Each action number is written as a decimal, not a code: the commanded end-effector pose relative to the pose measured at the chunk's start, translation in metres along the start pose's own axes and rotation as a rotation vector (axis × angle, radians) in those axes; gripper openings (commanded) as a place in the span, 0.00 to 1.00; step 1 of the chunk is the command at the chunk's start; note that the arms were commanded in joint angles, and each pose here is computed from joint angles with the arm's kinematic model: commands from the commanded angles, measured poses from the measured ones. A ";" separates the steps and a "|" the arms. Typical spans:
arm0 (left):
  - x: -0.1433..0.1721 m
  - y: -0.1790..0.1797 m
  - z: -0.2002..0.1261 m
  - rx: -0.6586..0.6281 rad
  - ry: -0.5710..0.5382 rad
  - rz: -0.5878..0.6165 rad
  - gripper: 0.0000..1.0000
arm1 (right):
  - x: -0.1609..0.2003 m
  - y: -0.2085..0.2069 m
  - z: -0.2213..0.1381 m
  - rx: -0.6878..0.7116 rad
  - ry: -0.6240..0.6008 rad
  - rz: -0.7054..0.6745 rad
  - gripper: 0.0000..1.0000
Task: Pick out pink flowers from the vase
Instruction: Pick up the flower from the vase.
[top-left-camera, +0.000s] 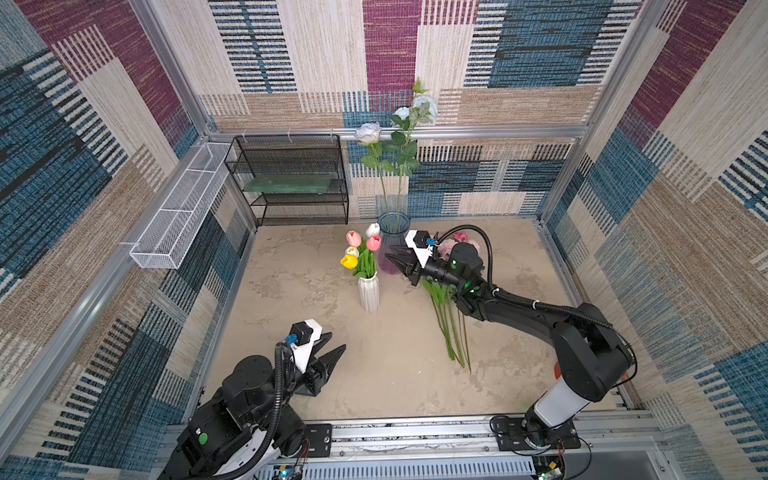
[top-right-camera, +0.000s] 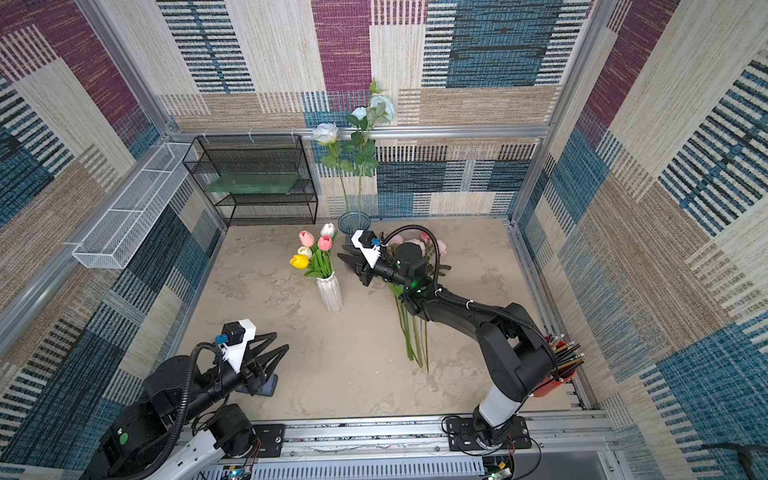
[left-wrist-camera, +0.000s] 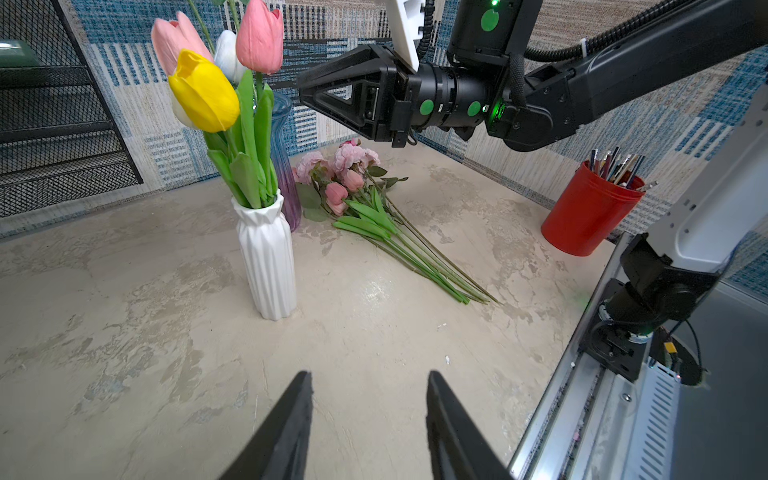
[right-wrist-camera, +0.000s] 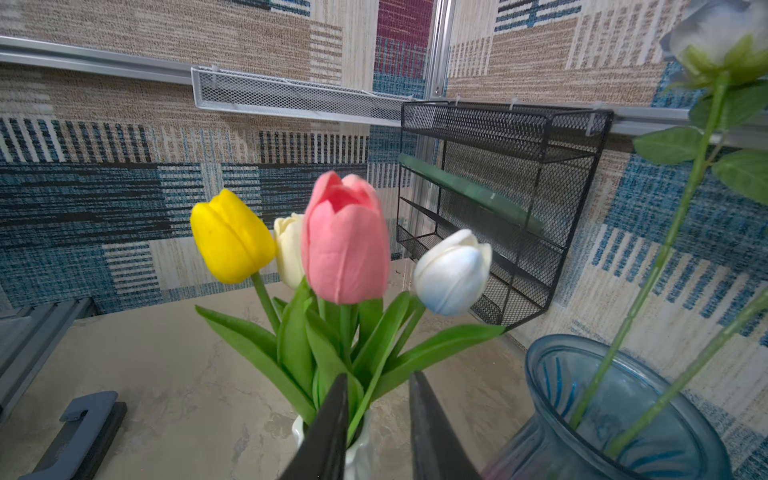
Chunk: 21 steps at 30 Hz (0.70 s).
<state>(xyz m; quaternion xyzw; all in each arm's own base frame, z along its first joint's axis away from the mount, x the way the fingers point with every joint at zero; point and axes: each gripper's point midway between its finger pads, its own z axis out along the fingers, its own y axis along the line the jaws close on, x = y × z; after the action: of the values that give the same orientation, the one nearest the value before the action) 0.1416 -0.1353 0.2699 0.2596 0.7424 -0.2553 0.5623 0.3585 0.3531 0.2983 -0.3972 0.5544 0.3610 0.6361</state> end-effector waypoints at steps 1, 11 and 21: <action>0.000 0.000 0.002 0.002 0.002 0.018 0.46 | -0.011 0.007 0.006 -0.051 -0.033 -0.006 0.28; 0.002 -0.001 0.004 0.008 0.016 0.012 0.46 | -0.005 0.011 0.030 -0.078 -0.013 -0.016 0.28; 0.003 -0.002 0.005 0.014 0.020 0.013 0.46 | 0.003 0.013 0.041 -0.103 0.010 -0.001 0.23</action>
<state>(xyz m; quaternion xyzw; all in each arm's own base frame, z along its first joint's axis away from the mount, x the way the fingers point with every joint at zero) 0.1432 -0.1383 0.2652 0.2664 0.7473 -0.2520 0.5541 0.3646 0.3919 0.2987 -0.4257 0.5387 0.3852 0.6166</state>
